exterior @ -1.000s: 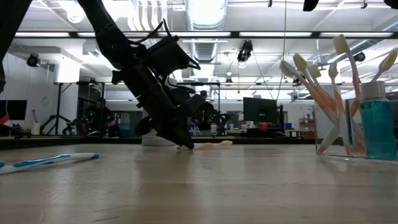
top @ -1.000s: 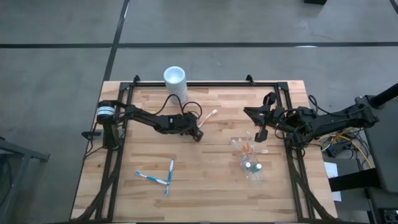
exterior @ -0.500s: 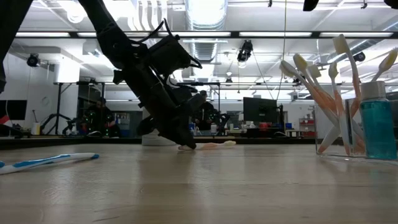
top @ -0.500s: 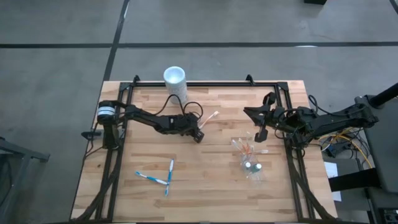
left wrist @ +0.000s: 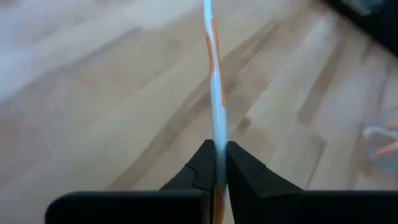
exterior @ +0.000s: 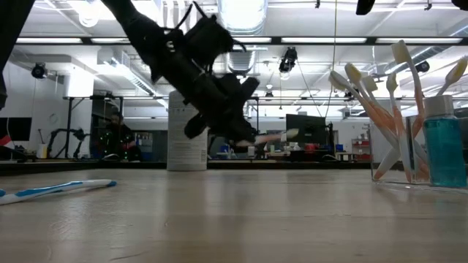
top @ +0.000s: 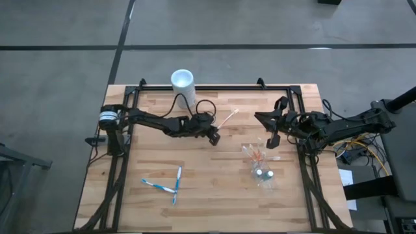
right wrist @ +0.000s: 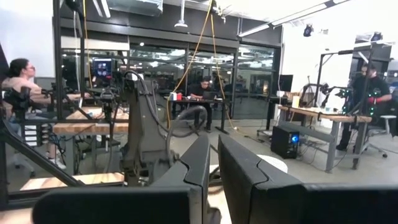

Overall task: Pick & Place toothbrushing station
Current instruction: Put the orange toothbrush into the top section of the transparent organizer

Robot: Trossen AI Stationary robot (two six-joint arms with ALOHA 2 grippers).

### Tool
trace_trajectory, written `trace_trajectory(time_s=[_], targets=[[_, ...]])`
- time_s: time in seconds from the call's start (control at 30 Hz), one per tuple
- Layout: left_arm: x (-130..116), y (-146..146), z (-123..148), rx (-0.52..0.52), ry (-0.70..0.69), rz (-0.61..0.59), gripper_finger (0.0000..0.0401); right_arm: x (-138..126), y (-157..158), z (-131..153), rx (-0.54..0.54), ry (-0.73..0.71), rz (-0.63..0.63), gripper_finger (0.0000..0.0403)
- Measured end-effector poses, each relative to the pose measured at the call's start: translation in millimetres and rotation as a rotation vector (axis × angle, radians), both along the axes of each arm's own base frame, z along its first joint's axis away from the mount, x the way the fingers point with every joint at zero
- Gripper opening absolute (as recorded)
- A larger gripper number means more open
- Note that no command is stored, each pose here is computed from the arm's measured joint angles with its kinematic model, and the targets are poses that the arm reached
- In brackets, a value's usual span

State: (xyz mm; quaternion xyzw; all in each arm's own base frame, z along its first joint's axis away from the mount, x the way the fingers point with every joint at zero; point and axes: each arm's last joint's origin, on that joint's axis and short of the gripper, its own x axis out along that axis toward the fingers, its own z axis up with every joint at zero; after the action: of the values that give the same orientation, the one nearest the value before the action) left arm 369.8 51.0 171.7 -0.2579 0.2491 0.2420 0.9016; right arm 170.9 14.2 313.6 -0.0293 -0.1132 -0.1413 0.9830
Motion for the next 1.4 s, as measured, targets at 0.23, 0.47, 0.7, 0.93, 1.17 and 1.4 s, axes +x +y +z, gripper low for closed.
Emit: trace_trajectory(time_s=[0.23, 0.47, 0.7, 0.93, 1.17, 1.4], targets=[[7.0, 0.8, 48.8, 0.145, -0.134, -0.077, 0.0021, -0.2, 0.0, 0.4, 0.003, -0.005, 0.001, 0.0029], [3.8, -0.5, 88.4, 0.257, -0.252, -0.152, 0.0021, -0.3, 0.0, 0.3, 0.056, -0.019, 0.015, 0.0054], [-0.6, -1.2, 99.3, 0.269, -0.289, -0.156, 0.0022, -0.6, -0.1, 0.9, 0.054, -0.024, 0.014, 0.0109], [-0.7, -1.9, 100.2, 0.269, -0.294, -0.182, 0.0023, -0.6, 0.0, 0.9, 0.061, -0.026, 0.016, 0.0174], [-0.2, -2.7, 101.5, 0.277, -0.309, -0.216, 0.0023, -0.5, 0.0, 0.5, 0.064, -0.022, 0.018, 0.0216], [1.6, -4.0, 109.3, 0.296, -0.392, -0.264, 0.0023, -0.8, -0.8, 0.6, 0.035, -0.013, -0.020, 0.0226]])
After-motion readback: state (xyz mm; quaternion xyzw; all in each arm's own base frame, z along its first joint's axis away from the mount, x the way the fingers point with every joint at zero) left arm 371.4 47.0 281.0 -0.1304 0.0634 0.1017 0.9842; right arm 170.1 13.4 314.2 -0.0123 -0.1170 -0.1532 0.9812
